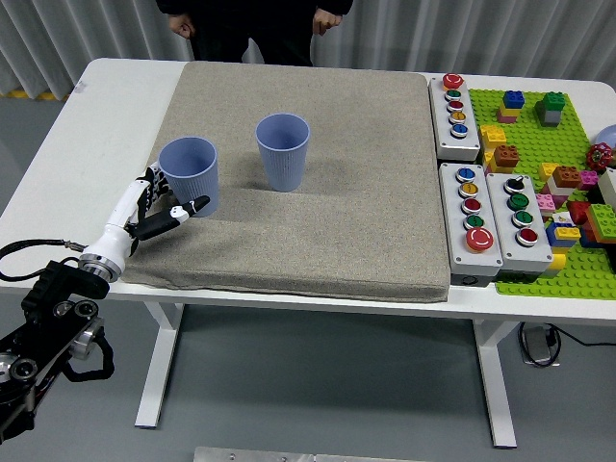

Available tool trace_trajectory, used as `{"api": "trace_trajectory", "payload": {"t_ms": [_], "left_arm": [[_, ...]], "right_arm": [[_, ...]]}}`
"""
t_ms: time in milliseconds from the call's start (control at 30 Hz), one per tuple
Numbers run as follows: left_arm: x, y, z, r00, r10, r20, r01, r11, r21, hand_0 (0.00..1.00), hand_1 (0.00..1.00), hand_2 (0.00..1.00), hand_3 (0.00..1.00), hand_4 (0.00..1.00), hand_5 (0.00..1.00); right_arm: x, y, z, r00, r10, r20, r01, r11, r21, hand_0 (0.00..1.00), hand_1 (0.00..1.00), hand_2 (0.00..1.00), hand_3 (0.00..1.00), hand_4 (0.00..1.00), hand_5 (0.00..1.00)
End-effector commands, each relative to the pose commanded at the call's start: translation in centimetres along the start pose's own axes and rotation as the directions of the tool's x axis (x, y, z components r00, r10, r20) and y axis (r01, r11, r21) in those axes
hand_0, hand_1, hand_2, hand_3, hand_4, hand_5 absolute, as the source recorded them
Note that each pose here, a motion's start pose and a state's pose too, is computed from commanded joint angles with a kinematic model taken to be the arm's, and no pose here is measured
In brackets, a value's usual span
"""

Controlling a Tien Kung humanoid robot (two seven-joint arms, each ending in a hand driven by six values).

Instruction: Pick cup pour cup place

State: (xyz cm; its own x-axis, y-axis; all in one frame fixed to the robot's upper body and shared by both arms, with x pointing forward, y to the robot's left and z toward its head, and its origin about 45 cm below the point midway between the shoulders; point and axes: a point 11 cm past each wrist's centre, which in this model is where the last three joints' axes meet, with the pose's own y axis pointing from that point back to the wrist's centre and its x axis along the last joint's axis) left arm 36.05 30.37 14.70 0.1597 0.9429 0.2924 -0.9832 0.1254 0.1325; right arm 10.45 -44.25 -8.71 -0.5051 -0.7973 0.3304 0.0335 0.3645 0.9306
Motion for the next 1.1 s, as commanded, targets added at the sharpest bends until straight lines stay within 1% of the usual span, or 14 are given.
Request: {"api": "trace_trajectory", "payload": {"t_ms": [67, 133, 400, 733, 1100], "left_arm": [[0.0, 0.0, 0.0, 1.0, 0.0, 0.0, 0.0, 1.0, 0.0, 0.936, 0.956, 0.998, 0.998, 0.998, 0.457], [-0.1, -0.4, 0.1, 1.0, -0.005, 0.005, 0.005, 1.0, -0.001, 0.936, 0.956, 0.998, 0.998, 0.998, 0.457], [0.0, -1.0, 0.2, 1.0, 0.002, 0.004, -0.002, 1.0, -0.002, 0.936, 0.949, 0.998, 0.998, 0.998, 0.463], [-0.2, -2.0, 1.0, 1.0, -0.008, 0.012, 0.008, 1.0, -0.015, 0.932, 0.949, 0.998, 0.998, 0.998, 0.462], [-0.6, -2.3, 0.9, 1.0, -0.009, 0.007, 0.009, 1.0, -0.009, 0.929, 0.934, 0.998, 0.998, 0.998, 0.463]], "right_arm": [[0.0, 0.0, 0.0, 1.0, 0.0, 0.0, 0.0, 1.0, 0.0, 0.692, 0.66, 0.611, 0.619, 0.013, 0.462], [0.0, 0.0, -0.1, 1.0, -0.001, 0.0, 0.001, 1.0, 0.002, 0.692, 0.66, 0.611, 0.619, 0.013, 0.462], [-0.1, 0.1, -0.4, 1.0, -0.004, 0.002, 0.004, 1.0, 0.008, 0.692, 0.66, 0.611, 0.62, 0.012, 0.463], [-0.3, 0.2, -0.9, 1.0, -0.009, 0.003, 0.009, 1.0, 0.017, 0.692, 0.66, 0.611, 0.62, 0.013, 0.464], [-0.4, 0.3, -1.1, 1.0, -0.01, 0.002, 0.01, 1.0, 0.02, 0.692, 0.66, 0.611, 0.621, 0.012, 0.465]]}}
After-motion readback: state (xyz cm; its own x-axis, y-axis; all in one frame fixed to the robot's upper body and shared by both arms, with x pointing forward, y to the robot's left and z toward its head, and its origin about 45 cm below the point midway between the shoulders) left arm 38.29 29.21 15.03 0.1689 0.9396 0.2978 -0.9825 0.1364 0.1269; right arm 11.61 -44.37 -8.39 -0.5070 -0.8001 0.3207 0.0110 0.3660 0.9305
